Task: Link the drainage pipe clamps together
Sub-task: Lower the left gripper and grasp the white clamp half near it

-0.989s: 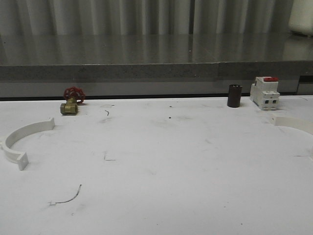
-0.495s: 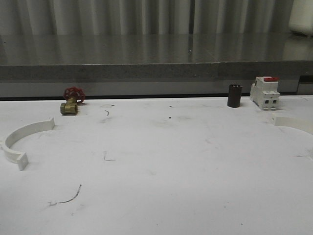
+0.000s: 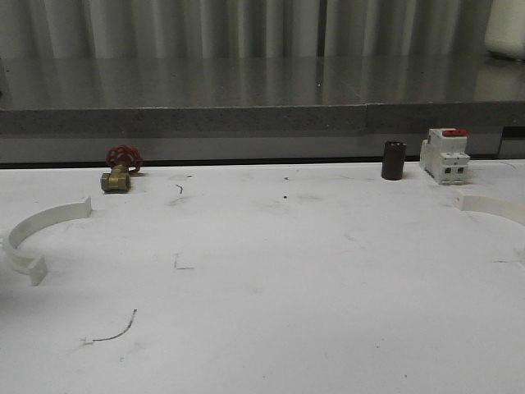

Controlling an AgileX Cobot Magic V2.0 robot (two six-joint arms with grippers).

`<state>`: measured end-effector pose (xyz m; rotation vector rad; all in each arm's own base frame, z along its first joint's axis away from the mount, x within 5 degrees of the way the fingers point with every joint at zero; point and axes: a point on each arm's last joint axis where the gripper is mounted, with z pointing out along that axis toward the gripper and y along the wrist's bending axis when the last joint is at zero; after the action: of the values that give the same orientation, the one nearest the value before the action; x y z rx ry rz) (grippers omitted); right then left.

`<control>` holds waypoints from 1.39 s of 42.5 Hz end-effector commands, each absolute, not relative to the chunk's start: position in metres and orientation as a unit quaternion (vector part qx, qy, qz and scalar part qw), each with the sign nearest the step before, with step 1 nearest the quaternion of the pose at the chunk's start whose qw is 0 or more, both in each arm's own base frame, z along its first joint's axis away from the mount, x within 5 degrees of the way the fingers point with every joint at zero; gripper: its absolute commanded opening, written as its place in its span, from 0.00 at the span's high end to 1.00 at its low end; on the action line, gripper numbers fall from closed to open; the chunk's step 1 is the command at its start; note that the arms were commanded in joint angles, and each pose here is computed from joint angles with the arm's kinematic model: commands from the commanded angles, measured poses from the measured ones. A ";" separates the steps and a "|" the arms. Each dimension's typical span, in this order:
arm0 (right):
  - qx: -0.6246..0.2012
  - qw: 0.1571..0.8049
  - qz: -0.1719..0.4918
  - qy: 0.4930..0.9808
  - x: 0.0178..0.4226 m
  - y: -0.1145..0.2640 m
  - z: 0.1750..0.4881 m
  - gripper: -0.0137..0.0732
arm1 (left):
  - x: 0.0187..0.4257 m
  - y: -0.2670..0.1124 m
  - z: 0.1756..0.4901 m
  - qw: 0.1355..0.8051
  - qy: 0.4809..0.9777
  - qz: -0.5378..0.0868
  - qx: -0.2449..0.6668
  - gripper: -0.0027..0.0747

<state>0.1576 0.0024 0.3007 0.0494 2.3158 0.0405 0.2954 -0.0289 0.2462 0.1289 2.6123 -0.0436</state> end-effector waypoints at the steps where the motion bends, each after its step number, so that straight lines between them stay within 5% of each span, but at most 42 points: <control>1: 0.016 0.440 0.012 0.898 0.161 0.002 0.315 0.36 | 0.316 -0.033 0.251 0.287 0.957 -0.019 0.047 0.34; 36: 0.016 0.440 0.012 0.898 0.161 0.002 0.315 0.36 | 0.378 -0.040 0.183 0.213 0.976 -0.024 0.039 0.35; 59: 0.016 0.440 0.012 0.898 0.161 0.002 0.315 0.36 | 0.382 -0.041 0.183 0.232 0.972 -0.026 0.037 0.83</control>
<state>0.1576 0.0024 0.3007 0.0494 2.3158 0.0405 0.3741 -0.0373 0.1571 0.1160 2.7913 -0.0524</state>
